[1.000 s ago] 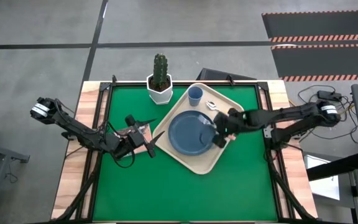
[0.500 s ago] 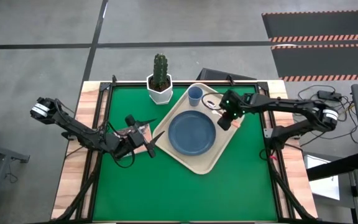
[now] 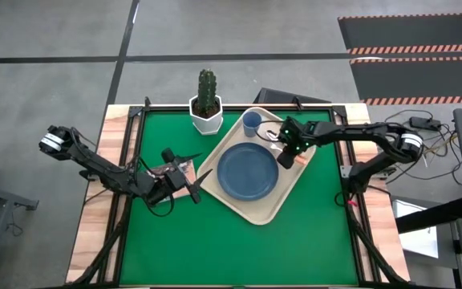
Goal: Pick and place plate/cup/fork/spoon on tray
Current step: Put the orange fork beside the dark blue plate on the white tray, then adjust the orange spoon on the white tray
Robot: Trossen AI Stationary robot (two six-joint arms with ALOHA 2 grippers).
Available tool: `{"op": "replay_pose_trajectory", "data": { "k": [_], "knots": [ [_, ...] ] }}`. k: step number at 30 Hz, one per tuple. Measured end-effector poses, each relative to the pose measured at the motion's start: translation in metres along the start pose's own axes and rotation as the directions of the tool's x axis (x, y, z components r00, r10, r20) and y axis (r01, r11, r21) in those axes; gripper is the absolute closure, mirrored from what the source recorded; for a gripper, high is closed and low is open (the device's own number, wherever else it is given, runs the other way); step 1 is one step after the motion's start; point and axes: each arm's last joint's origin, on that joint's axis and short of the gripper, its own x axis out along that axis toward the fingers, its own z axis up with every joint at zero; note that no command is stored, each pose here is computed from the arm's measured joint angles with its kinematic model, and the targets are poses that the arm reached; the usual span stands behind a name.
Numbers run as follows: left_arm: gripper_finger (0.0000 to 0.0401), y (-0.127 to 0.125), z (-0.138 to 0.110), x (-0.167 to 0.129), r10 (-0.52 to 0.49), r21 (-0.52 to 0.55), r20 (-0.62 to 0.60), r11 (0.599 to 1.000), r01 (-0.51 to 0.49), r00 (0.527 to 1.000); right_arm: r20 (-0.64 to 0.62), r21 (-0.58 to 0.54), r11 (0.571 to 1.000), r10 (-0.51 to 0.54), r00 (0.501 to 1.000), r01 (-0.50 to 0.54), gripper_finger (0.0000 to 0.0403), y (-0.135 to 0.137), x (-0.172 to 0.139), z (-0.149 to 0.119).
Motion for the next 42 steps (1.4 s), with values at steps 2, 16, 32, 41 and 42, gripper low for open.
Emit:
{"op": "replay_pose_trajectory", "data": {
  "k": [2,16,32,41,42],
  "knots": [
    [0.0147,0.000,0.000,0.000,0.000,0.000,0.000,1.000,0.000,1.000,-0.015,0.000,1.000,-0.002,1.000,0.002,0.0369,0.000,0.006,0.000],
    [0.0147,0.000,0.000,0.000,0.000,0.000,0.000,1.000,0.000,1.000,-0.031,0.022,0.999,-0.023,0.999,0.023,0.0342,-0.002,0.017,0.001],
    [0.0147,0.000,0.000,0.000,0.000,0.001,0.000,1.000,0.000,1.000,-0.066,0.030,0.999,-0.034,0.997,0.036,0.0287,-0.001,0.008,0.008],
    [0.0147,0.000,0.000,0.000,0.000,0.001,-0.001,1.000,0.000,1.000,-0.028,-0.014,0.994,-0.105,0.994,0.105,0.0333,0.000,-0.014,0.028],
    [0.0147,0.000,0.000,0.000,0.000,0.001,-0.001,1.000,0.000,1.000,-0.029,-0.019,0.994,-0.106,0.994,0.105,0.0346,-0.001,-0.015,0.028]
  ]
}}
